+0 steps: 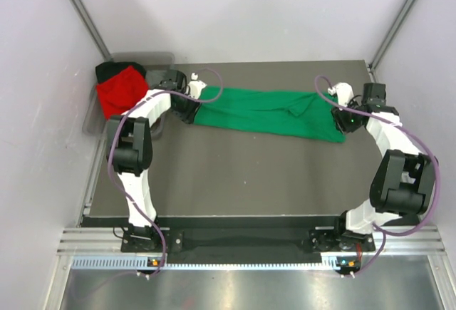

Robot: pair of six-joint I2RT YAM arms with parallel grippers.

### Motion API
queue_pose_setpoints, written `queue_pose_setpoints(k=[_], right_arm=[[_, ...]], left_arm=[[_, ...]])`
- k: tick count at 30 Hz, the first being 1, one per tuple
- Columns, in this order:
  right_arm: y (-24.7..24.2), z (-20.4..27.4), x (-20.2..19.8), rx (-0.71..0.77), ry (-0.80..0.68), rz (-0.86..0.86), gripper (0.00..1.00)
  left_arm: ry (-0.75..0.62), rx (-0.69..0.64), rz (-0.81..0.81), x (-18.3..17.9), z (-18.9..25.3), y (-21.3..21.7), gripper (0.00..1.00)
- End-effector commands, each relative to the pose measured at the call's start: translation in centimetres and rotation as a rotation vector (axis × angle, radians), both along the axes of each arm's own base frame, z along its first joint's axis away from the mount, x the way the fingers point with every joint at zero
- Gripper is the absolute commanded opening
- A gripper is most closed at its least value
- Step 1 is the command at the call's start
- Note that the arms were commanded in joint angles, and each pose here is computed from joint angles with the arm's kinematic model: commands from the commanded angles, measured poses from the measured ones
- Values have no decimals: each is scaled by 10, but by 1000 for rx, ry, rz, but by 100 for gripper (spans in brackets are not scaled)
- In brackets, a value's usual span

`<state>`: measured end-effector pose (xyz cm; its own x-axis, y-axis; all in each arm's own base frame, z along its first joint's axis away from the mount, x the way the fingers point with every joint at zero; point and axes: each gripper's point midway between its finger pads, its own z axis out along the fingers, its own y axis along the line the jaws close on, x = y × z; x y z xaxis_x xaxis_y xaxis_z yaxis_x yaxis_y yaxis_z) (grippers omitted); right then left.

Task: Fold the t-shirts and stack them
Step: Fold the tshirt

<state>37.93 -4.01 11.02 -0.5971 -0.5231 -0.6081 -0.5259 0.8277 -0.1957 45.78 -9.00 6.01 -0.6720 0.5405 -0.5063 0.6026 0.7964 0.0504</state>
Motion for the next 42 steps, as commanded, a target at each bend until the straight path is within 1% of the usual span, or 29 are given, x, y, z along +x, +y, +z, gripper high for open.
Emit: queue_pose_setpoints(k=[1, 9, 16, 18, 19, 20, 22, 23, 24, 25, 26, 27, 28, 31, 33, 37, 38, 40, 41, 42], right_arm=[[-5, -12, -6, 10, 49, 11, 41], [-22, -47, -17, 39, 155, -32, 42], [-23, -66, -21, 98, 211, -25, 42], [-21, -69, -21, 108, 225, -17, 42], [-21, -70, -21, 113, 234, -19, 42], [-20, -76, -22, 119, 255, -15, 42], [-21, -80, -22, 120, 266, -11, 41], [-21, -84, -22, 123, 277, -15, 40], [-22, -85, -20, 123, 273, -18, 38], [-22, -89, -21, 127, 285, -19, 30], [-23, -89, -19, 126, 283, -24, 25], [-23, -91, -19, 129, 287, -31, 17], [-24, -93, -20, 134, 296, -37, 13], [-27, -93, -21, 130, 288, -47, 4], [-30, -93, -25, 124, 289, -55, 2], [-40, -84, -35, 82, 270, -62, 1], [-42, -86, -41, 74, 280, -65, 1], [-49, -81, -47, 56, 270, -66, 1], [-53, -82, -53, 48, 281, -67, 1], [-55, -81, -56, 42, 283, -66, 1]], left_arm=[[5, -17, -34, 7, 2, -6, 51], [19, -16, -21, 14, -14, -6, 50], [36, -22, -8, 16, -26, -8, 49], [37, -26, -4, 19, -28, -8, 46], [49, -27, -3, 17, -31, -9, 41], [51, -31, -2, 18, -31, -10, 39], [64, -34, -3, 15, -33, -10, 32], [71, -34, 2, 13, -35, -10, 24], [71, -32, 1, 13, -35, -9, 19], [70, -29, 3, 12, -34, -8, 15], [79, -26, 4, 9, -37, -8, 7], [77, -23, 4, 8, -35, -7, 2], [82, -15, 9, 6, -37, -5, 0], [80, -9, 5, 2, -34, -4, 0], [71, -14, 5, -1, -27, -4, 0], [72, -21, 5, -14, -17, -3, 0], [87, -21, 4, -22, -19, -2, 0], [76, -27, 2, -30, -10, -2, 0], [95, -30, 1, -40, -14, -2, 0], [82, -34, -2, -45, -6, -2, 0]])
